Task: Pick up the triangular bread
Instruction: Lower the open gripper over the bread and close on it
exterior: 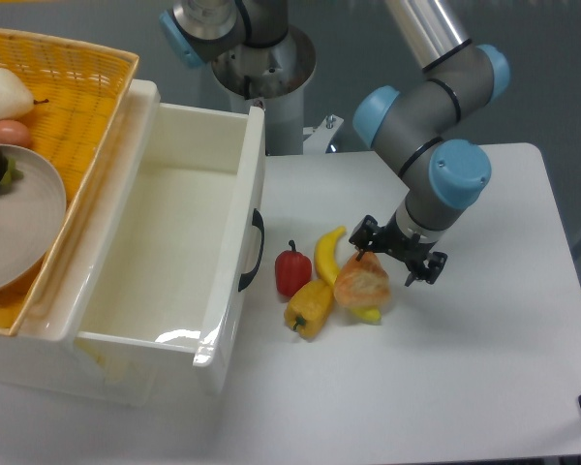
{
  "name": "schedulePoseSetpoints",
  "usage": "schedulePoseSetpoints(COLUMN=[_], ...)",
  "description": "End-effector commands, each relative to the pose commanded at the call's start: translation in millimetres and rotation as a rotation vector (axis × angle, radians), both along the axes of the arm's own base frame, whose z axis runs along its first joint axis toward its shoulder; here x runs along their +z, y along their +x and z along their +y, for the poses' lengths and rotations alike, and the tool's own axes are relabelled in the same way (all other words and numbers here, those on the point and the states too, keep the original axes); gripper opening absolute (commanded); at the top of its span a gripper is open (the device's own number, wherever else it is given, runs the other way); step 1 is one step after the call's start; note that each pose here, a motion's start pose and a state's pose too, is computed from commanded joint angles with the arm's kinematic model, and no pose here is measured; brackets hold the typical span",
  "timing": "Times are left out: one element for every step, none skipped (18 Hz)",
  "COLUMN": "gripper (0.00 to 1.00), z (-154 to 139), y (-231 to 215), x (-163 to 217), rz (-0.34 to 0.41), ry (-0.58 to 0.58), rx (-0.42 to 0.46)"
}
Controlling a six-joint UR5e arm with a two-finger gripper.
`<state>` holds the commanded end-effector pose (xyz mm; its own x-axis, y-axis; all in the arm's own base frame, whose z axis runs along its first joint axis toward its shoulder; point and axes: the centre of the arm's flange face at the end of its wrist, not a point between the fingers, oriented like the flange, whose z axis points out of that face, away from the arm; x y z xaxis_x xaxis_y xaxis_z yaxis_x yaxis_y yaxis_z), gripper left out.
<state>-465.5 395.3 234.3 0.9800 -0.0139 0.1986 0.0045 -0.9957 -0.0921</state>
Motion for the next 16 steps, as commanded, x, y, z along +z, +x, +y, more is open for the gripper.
schedulePoseSetpoints(gripper=[0.98,0.97,0.92,0.85,0.79,0.73,0.68,0.57,0.40,0.28,0.16,0.06,0.00,0.00,0.00,0.00], z=[1.9,4.5,5.8,5.2,4.5,5.3,5.4,5.6,4.9,4.1,3.5,2.6,1.8,1.7,1.7,0.2], y=[1.9,4.5,5.6,4.9,4.3,4.6,4.5,4.1,3.5,3.0,1.9,1.6,0.9,0.4,0.4,-0.6], x=[-1.4,-4.8,-5.8,-6.7,-6.7,-7.5,-8.4,-7.7,-7.7,-6.8,-5.3,-4.5,-4.5,-3.1,-3.0,-3.2], rz=[-0.001,-0.005,-0.006,-0.007,-0.007,-0.007,-0.009,-0.007,-0.007,-0.005,0.000,0.002,0.003,0.007,0.007,0.006], ry=[-0.002,-0.005,-0.008,-0.008,-0.008,-0.008,-0.009,-0.008,-0.007,-0.005,-0.001,0.003,0.003,0.002,0.002,0.001], rx=[-0.005,-0.014,-0.017,-0.016,-0.014,-0.017,-0.017,-0.019,-0.019,-0.026,-0.043,-0.059,-0.067,-0.068,-0.069,-0.066])
